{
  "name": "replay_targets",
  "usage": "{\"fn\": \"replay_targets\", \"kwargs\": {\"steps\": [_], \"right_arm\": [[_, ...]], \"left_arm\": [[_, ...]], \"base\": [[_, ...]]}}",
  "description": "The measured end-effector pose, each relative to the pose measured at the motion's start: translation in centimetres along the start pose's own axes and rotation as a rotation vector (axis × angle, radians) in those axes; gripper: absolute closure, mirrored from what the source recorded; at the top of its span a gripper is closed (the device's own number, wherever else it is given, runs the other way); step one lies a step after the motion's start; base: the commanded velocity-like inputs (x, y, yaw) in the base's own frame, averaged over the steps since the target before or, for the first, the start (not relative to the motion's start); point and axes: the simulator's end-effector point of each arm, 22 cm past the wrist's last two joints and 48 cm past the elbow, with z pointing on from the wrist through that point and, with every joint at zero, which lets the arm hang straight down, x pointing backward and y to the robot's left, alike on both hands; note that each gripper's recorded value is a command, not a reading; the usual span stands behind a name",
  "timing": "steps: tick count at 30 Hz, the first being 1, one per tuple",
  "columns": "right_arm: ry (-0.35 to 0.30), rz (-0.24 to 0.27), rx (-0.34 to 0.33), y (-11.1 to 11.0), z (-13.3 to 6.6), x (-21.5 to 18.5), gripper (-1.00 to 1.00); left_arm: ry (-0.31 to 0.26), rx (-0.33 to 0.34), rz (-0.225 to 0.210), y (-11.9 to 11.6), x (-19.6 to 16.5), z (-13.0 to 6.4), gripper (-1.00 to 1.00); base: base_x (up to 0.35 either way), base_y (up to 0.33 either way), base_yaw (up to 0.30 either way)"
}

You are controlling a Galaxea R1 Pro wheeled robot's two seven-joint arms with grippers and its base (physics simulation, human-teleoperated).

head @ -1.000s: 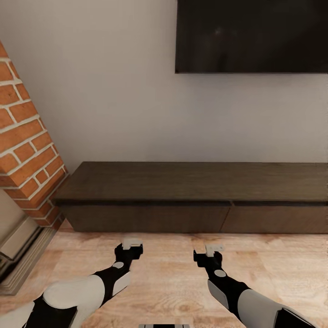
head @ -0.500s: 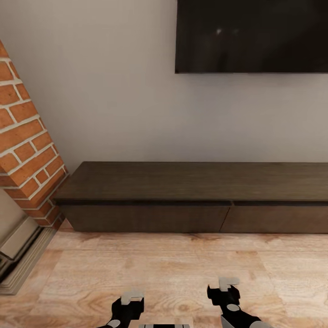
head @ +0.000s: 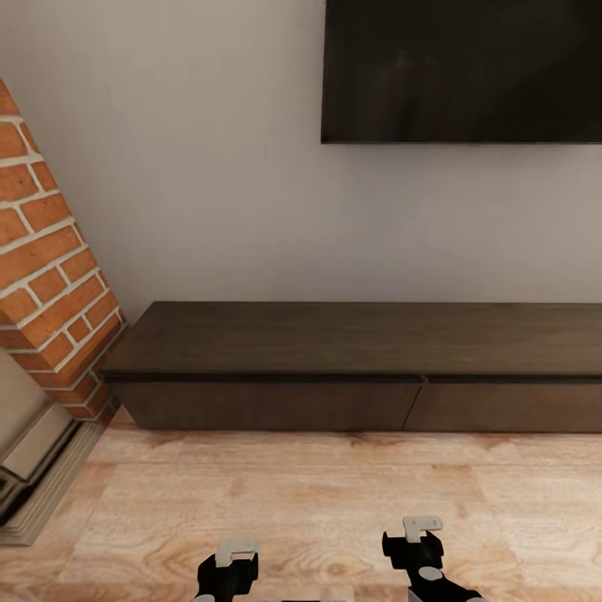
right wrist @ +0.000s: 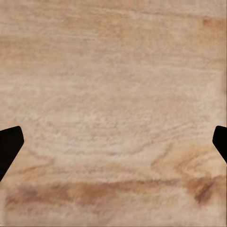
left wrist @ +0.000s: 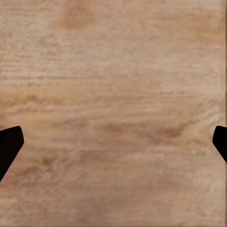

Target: Place each of the two pumpkins and all three candles from the living room inside a cabinet in the living room (use any cabinet), then make sure every cabinet is closed, and position the cauldron so it is next to a table in the living room.

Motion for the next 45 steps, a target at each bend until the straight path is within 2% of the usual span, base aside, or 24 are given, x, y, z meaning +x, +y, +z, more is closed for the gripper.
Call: {"fn": "replay_targets", "kwargs": {"steps": [4,13,25,29,33,45], "right_arm": [[0.006,0.001,0.0,-0.1,-0.7,-0.3,-1.0],[0.07,-0.006,-0.004,-0.3,-3.1,2.5,-1.0],[0.2,-0.032,0.01,-2.0,-7.9,10.1,-1.0],[0.237,-0.055,0.045,-4.3,-9.2,11.6,-1.0],[0.248,-0.066,0.066,-5.9,-9.9,11.6,-1.0],[0.249,-0.067,0.069,-6.6,-11.7,9.9,-1.0]], "left_arm": [[0.002,0.003,-0.001,-0.2,-0.6,-0.7,-1.0],[0.015,-0.004,-0.002,-0.1,-1.4,-2.2,-1.0],[0.081,-0.048,0.009,2.2,2.1,-5.4,-1.0],[0.11,-0.071,0.018,4.1,3.7,-6.7,-1.0],[0.13,-0.091,0.026,5.7,4.5,-7.8,-1.0],[0.143,-0.105,0.032,6.8,3.7,-10.0,-1.0]], "base": [[0.0,0.0,0.0],[0.0,0.0,0.0],[0.0,0.0,0.0],[0.0,0.0,0.0],[0.0,0.0,0.0],[0.0,0.0,0.0]]}}
